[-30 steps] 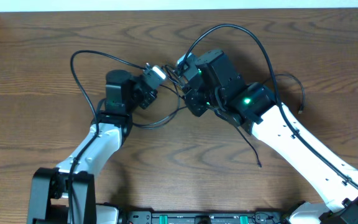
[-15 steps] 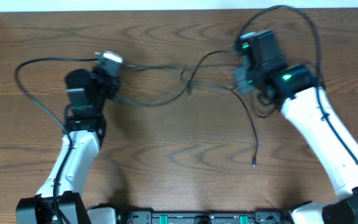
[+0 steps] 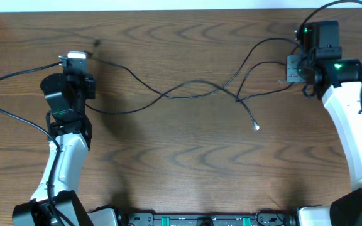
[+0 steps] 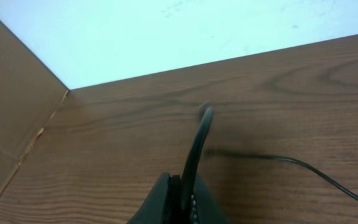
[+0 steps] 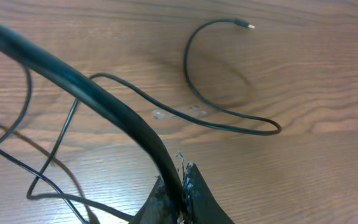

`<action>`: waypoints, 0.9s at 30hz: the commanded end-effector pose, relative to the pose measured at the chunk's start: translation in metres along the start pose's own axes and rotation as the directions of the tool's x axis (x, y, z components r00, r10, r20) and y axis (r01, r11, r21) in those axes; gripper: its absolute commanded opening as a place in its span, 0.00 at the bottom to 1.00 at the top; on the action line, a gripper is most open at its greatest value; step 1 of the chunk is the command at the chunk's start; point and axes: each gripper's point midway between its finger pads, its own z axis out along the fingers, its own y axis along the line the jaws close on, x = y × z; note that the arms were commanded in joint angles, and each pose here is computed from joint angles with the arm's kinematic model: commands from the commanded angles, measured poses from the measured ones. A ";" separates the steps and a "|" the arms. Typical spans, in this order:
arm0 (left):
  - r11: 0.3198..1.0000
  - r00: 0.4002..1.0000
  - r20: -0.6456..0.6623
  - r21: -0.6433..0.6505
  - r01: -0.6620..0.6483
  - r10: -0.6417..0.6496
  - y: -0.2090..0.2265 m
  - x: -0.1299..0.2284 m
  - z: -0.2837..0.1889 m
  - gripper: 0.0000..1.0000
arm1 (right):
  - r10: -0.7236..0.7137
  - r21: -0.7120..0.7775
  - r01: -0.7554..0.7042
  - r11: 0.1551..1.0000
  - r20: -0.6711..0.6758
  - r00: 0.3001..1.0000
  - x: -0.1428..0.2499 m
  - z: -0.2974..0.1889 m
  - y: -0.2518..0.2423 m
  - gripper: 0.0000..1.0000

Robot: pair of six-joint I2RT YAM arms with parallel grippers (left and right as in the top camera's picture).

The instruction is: Untangle cables

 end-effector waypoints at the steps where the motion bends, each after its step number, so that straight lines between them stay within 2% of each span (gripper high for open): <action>1: 0.999 0.999 0.029 -0.031 0.021 -0.020 0.010 -0.012 -0.003 0.07 | 0.033 0.026 -0.034 0.999 0.042 0.999 -0.010 -0.013 -0.014 0.01; 6: 0.998 0.998 0.031 -0.029 0.063 -0.062 0.010 -0.012 -0.003 0.07 | 0.049 0.038 -0.051 0.998 0.040 0.998 -0.010 -0.011 -0.024 0.01; 10: 0.977 0.992 0.086 0.198 0.076 -0.094 -0.028 -0.025 -0.007 0.07 | 0.053 -0.085 -0.048 0.995 0.053 0.997 -0.015 -0.012 -0.003 0.01; 12: 0.938 0.987 0.120 0.341 0.056 -0.102 -0.054 -0.033 -0.014 0.07 | 0.052 -0.144 -0.042 0.989 0.065 0.996 -0.018 -0.014 0.008 0.01; 14: 0.808 0.977 0.172 0.589 0.000 -0.125 -0.104 -0.046 -0.038 0.07 | 0.044 -0.199 -0.025 0.980 0.092 0.995 -0.025 -0.017 0.023 0.01; 15: 0.763 0.975 0.179 0.647 -0.015 -0.133 -0.117 -0.048 -0.047 0.07 | 0.040 -0.202 -0.020 0.979 0.095 0.995 -0.025 -0.017 0.025 0.01; 20: 0.580 0.975 0.162 0.814 -0.042 -0.155 -0.162 -0.048 -0.079 0.07 | 0.034 -0.208 -0.013 0.978 0.096 0.995 -0.025 -0.018 0.029 0.01; 24: 0.491 0.985 0.094 0.871 -0.010 -0.147 -0.187 -0.038 -0.093 0.07 | 0.030 -0.214 -0.009 0.977 0.096 0.995 -0.025 -0.019 0.031 0.01; 25: 0.486 0.987 0.075 0.874 0.004 -0.141 -0.190 -0.035 -0.094 0.17 | 0.030 -0.213 -0.009 0.977 0.096 0.995 -0.025 -0.019 0.031 0.01; 26: 0.489 0.989 0.053 0.872 0.020 -0.135 -0.192 -0.031 -0.093 0.37 | 0.029 -0.213 -0.008 0.977 0.096 0.995 -0.025 -0.019 0.031 0.01; 27: 0.502 0.991 0.027 0.864 0.041 -0.128 -0.191 -0.026 -0.091 0.49 | 0.020 -0.212 0.001 0.977 0.097 0.995 -0.025 -0.019 0.031 0.01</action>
